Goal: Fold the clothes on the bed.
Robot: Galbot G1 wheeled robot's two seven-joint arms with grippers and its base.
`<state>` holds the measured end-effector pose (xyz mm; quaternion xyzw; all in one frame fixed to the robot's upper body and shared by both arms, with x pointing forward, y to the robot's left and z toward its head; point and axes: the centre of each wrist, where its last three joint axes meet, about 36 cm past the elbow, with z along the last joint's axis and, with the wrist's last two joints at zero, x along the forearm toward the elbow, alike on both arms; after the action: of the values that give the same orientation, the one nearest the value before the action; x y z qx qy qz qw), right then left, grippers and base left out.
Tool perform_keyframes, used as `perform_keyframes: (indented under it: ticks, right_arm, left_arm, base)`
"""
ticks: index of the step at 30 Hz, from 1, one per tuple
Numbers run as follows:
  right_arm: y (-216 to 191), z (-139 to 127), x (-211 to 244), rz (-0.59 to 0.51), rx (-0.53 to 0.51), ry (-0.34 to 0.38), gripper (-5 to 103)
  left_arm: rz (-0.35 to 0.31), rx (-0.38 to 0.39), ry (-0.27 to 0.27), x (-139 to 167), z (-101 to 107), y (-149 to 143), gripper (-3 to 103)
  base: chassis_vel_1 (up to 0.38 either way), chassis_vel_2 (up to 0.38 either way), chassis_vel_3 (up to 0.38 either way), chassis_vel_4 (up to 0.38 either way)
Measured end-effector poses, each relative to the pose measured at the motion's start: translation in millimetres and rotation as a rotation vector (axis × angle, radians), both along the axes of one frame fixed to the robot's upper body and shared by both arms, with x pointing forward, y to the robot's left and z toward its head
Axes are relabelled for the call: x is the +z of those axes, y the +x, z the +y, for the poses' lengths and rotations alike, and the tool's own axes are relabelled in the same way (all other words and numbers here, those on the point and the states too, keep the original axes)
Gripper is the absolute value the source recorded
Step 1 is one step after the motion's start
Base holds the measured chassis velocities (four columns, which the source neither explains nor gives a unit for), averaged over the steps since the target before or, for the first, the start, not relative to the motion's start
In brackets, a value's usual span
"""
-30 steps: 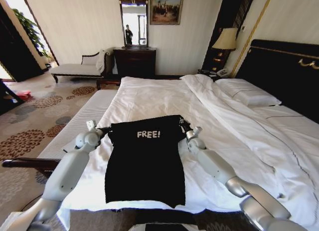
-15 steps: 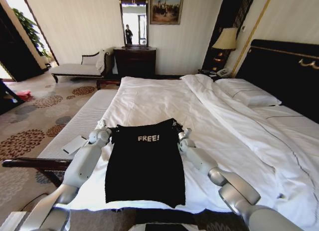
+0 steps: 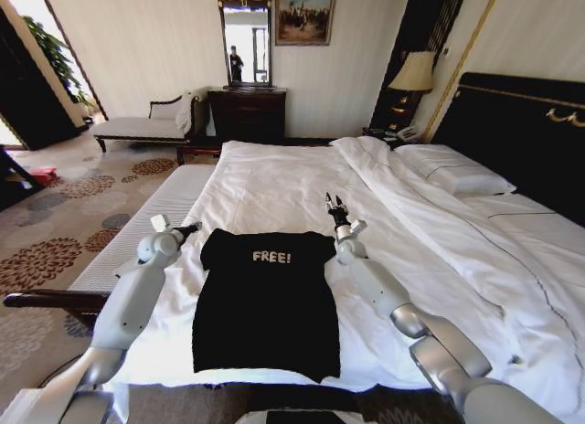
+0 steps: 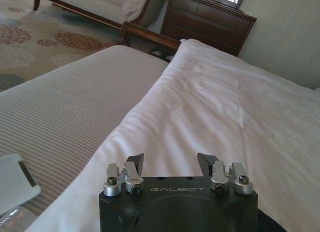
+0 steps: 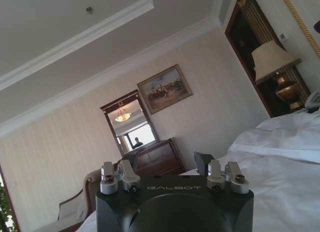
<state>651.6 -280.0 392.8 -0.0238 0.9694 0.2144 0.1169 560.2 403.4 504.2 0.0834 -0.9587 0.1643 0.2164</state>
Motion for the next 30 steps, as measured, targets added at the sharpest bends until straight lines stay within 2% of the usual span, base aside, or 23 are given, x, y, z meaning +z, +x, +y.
perform_keyframes:
  ticks: [1,2,3,4,5,7,8,10,11,13,16,19,21,24,25,28,30]
  right_arm:
    - [-5,-10,-2,0.007,-0.015,-0.010,68]
    - [-5,-10,-2,0.007,-0.015,-0.010,68]
    - [-12,-22,-5,0.019,-0.035,-0.032,73]
    - [-18,-32,-8,0.030,-0.055,-0.055,79]
    - [-23,-40,-11,0.039,-0.067,-0.070,79]
    - [-37,-55,-19,0.061,-0.091,-0.099,89]
    - [-37,-55,-19,0.061,-0.091,-0.099,89]
    - [-51,-70,-20,0.078,-0.109,-0.113,98]
    - [-58,-74,-18,0.091,-0.110,-0.113,98]
    - [-64,-76,-14,0.106,-0.110,-0.111,100]
    - [-95,-73,3,0.194,-0.075,-0.076,100]
    - [-110,-71,3,0.239,-0.042,-0.070,100]
    - [-114,-69,1,0.260,-0.029,-0.045,100]
    - [-118,-57,2,0.341,-0.009,0.097,100]
    - [-118,-57,2,0.341,-0.009,0.097,100]
    - [-122,-45,-4,0.421,0.011,0.192,100]
    - [-124,-42,-8,0.457,0.017,0.216,100]
  left_arm:
    - [0.000,0.015,0.007,1,9,-6,68]
    - [0.000,0.015,0.007,1,9,-6,68]
    - [0.005,0.036,0.021,1,21,-17,74]
    - [0.010,0.056,0.037,-1,31,-26,74]
    - [0.017,0.073,0.052,-4,39,-34,79]
    - [0.032,0.112,0.085,-12,54,-57,90]
    - [0.032,0.112,0.085,-12,54,-57,90]
    - [0.034,0.155,0.105,-13,67,-80,98]
    - [0.023,0.173,0.109,-9,71,-91,98]
    - [0.014,0.182,0.110,-6,73,-97,99]
    - [-0.027,0.222,0.099,5,74,-127,100]
    - [-0.038,0.239,0.106,7,69,-144,100]
    - [-0.044,0.244,0.108,8,66,-152,100]
    - [-0.103,0.261,0.105,27,63,-174,100]
    - [-0.103,0.261,0.105,27,63,-174,100]
    - [-0.183,0.265,0.096,53,62,-195,100]
    - [-0.199,0.263,0.099,60,61,-201,100]
  base:
    - [0.000,0.000,0.000,0.000]
    - [0.000,0.000,0.000,0.000]
    - [0.000,0.000,0.000,0.000]
    - [0.000,0.000,0.000,0.000]
    - [0.000,0.000,0.000,0.000]
    - [0.000,0.000,0.000,0.000]
    - [0.000,0.000,0.000,0.000]
    - [0.000,0.000,0.000,0.000]
    - [0.000,0.000,0.000,0.000]
    - [0.000,0.000,0.000,0.000]
    - [0.000,0.000,0.000,0.000]
    - [0.000,0.000,0.000,0.000]
    - [0.000,0.000,0.000,0.000]
    - [0.000,0.000,0.000,0.000]
    - [0.000,0.000,0.000,0.000]
    - [0.000,0.000,0.000,0.000]
    - [0.000,0.000,0.000,0.000]
